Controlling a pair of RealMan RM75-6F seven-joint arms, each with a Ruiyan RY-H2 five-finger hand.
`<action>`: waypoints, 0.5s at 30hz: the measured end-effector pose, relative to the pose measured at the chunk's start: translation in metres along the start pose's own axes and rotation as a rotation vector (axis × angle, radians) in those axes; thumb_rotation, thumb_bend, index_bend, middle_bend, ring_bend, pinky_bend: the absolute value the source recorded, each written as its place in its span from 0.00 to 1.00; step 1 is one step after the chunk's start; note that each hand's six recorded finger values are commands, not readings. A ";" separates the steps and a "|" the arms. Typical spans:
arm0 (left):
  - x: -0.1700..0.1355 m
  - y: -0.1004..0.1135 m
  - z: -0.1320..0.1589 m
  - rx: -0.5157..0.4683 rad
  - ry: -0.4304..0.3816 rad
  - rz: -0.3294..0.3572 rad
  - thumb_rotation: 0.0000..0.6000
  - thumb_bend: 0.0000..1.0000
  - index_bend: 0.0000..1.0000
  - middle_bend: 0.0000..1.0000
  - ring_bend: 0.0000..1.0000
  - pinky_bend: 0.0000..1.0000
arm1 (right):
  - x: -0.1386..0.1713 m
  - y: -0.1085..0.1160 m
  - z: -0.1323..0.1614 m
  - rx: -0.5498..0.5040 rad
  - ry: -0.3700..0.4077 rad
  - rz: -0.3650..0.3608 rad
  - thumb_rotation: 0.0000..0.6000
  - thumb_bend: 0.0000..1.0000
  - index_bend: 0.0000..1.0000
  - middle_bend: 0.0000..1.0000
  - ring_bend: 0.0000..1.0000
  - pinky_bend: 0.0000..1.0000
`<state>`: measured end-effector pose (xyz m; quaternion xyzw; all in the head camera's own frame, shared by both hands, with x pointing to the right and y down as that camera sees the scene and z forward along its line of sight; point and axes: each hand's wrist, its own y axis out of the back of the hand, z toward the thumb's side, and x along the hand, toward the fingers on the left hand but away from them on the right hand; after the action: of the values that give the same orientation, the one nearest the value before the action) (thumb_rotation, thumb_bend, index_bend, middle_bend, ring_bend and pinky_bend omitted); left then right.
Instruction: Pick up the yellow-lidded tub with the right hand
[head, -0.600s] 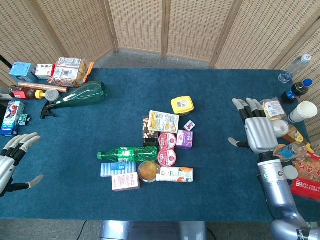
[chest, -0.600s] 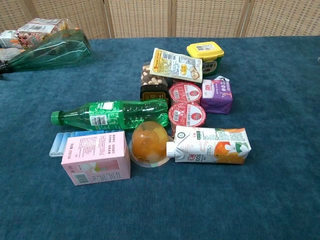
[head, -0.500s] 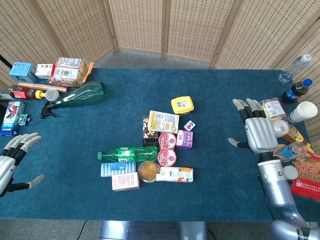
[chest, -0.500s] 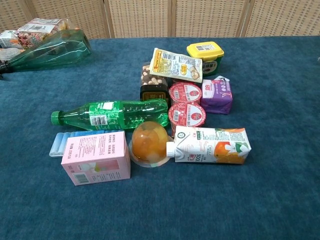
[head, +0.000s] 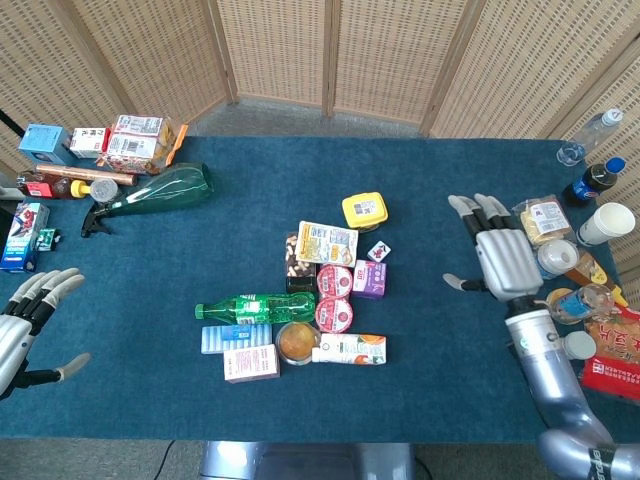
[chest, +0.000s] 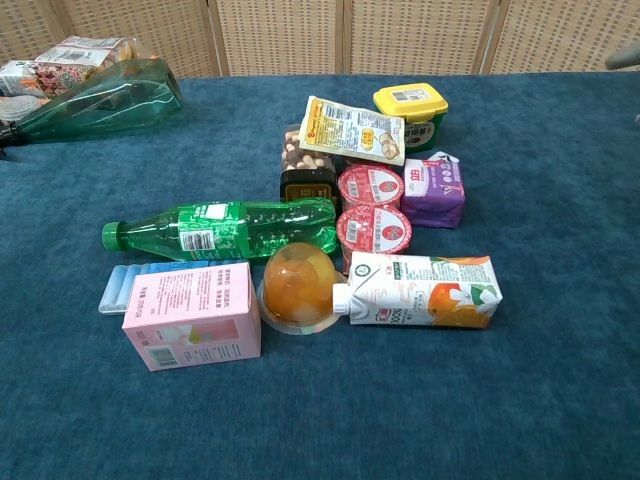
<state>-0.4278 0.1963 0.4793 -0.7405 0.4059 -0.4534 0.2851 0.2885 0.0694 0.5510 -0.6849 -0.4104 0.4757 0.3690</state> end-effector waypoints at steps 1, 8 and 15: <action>0.000 0.000 0.000 -0.001 0.000 0.000 1.00 0.27 0.08 0.09 0.00 0.00 | -0.004 -0.001 0.003 -0.003 0.009 0.006 1.00 0.10 0.00 0.08 0.00 0.00; -0.004 -0.001 -0.002 -0.003 0.010 0.004 1.00 0.27 0.09 0.08 0.00 0.00 | -0.043 -0.013 0.021 0.010 0.041 0.089 1.00 0.11 0.00 0.06 0.00 0.00; -0.008 0.001 -0.003 -0.001 0.017 0.014 1.00 0.27 0.09 0.09 0.00 0.00 | -0.086 -0.030 0.041 0.057 0.060 0.167 1.00 0.11 0.00 0.04 0.00 0.00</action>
<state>-0.4331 0.2019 0.4763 -0.7340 0.4137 -0.4574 0.2844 0.2246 0.0070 0.5966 -0.7199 -0.3270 0.4956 0.3596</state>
